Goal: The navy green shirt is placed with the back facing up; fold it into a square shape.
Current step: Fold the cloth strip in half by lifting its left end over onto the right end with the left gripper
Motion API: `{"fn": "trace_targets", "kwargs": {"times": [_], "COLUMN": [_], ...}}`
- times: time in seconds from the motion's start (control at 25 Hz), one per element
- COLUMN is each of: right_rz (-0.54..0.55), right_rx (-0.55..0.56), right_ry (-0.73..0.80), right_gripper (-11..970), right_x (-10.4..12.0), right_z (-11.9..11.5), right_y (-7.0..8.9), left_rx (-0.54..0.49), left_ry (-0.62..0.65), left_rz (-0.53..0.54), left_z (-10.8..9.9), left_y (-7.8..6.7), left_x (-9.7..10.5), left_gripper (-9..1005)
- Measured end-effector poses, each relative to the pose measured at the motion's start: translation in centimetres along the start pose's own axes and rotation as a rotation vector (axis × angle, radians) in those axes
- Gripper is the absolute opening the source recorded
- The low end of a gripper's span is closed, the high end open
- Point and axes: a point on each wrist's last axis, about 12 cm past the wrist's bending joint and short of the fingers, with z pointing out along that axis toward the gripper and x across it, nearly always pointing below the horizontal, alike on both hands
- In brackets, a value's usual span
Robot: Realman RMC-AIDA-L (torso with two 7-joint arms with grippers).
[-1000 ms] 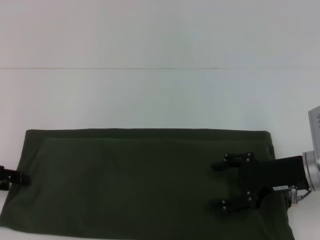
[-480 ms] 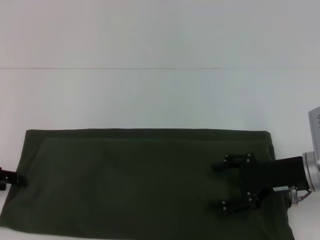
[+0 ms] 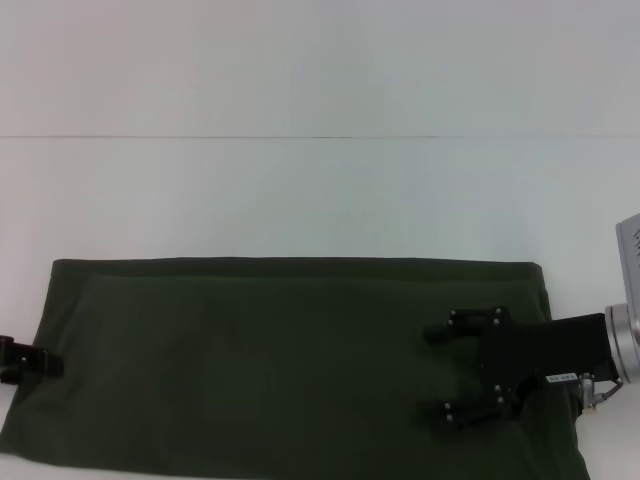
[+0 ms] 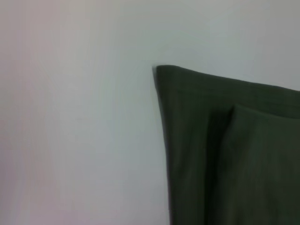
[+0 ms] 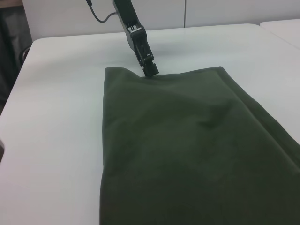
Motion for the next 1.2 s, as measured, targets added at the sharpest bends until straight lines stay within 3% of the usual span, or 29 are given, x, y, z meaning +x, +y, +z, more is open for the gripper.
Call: {"fn": "trace_targets", "kwargs": {"times": [0.48, 0.96, 1.2], "right_rz": [0.002, 0.002, 0.003], "right_rx": [0.0, 0.001, 0.0], "right_ry": [0.001, 0.001, 0.001], "right_gripper": [916, 916, 916], "right_x": [0.0, 0.0, 0.0], "right_z": [0.0, 0.0, 0.0], "right_y": [0.0, 0.0, 0.0], "left_rx": [0.038, 0.118, 0.125], "left_ry": [0.03, 0.08, 0.08], "left_rz": [0.001, 0.018, 0.014], "left_z": [0.6, 2.0, 2.0], "left_y": [-0.7, -2.8, -3.0], "left_x": [0.1, -0.4, -0.5], "left_gripper": [687, 686, 679]}}
